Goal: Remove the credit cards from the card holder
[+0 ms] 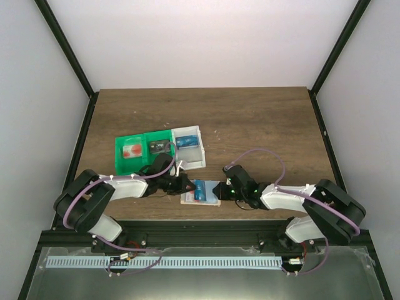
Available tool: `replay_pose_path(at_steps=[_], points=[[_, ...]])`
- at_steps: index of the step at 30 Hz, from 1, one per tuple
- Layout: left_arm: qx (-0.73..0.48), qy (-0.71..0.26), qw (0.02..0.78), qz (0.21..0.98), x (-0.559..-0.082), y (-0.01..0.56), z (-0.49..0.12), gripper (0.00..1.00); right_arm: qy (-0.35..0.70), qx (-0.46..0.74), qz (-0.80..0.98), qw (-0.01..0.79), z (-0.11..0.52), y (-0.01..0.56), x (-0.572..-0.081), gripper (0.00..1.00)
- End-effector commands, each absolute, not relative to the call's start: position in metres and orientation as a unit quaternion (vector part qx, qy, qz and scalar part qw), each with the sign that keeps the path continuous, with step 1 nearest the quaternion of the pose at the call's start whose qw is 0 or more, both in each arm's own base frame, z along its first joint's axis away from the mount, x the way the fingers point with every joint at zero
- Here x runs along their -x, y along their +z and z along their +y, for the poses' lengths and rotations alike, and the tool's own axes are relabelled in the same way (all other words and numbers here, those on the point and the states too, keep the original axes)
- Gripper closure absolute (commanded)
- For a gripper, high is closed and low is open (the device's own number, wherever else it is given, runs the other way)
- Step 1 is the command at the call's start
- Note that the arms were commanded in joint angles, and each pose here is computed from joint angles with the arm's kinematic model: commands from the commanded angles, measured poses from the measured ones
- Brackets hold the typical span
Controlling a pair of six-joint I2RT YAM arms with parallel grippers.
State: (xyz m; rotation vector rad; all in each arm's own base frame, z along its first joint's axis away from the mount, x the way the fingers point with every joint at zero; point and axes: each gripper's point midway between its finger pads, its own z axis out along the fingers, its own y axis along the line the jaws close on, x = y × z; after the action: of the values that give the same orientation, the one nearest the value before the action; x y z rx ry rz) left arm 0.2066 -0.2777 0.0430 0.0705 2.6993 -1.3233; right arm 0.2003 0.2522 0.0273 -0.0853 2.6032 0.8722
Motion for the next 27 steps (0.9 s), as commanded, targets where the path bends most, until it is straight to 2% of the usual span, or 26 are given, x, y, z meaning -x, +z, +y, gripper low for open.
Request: replay_pose_path(at_steps=[1,13,27], points=[[-0.036,-0.405,0.078,0.910,-0.211,0.040,-0.268,1.00,0.247,0.029,0.954,0.168,0.226,-0.006,-0.193,0.86],[-0.049,-0.424,0.063,0.902,-0.206,0.045,-0.267,1.00,0.253,0.046,0.949,0.182,0.232,0.003,-0.200,0.85],[-0.052,-0.401,0.109,0.908,-0.219,0.072,-0.260,1.00,0.265,0.035,0.944,0.193,0.231,0.013,-0.202,0.85]])
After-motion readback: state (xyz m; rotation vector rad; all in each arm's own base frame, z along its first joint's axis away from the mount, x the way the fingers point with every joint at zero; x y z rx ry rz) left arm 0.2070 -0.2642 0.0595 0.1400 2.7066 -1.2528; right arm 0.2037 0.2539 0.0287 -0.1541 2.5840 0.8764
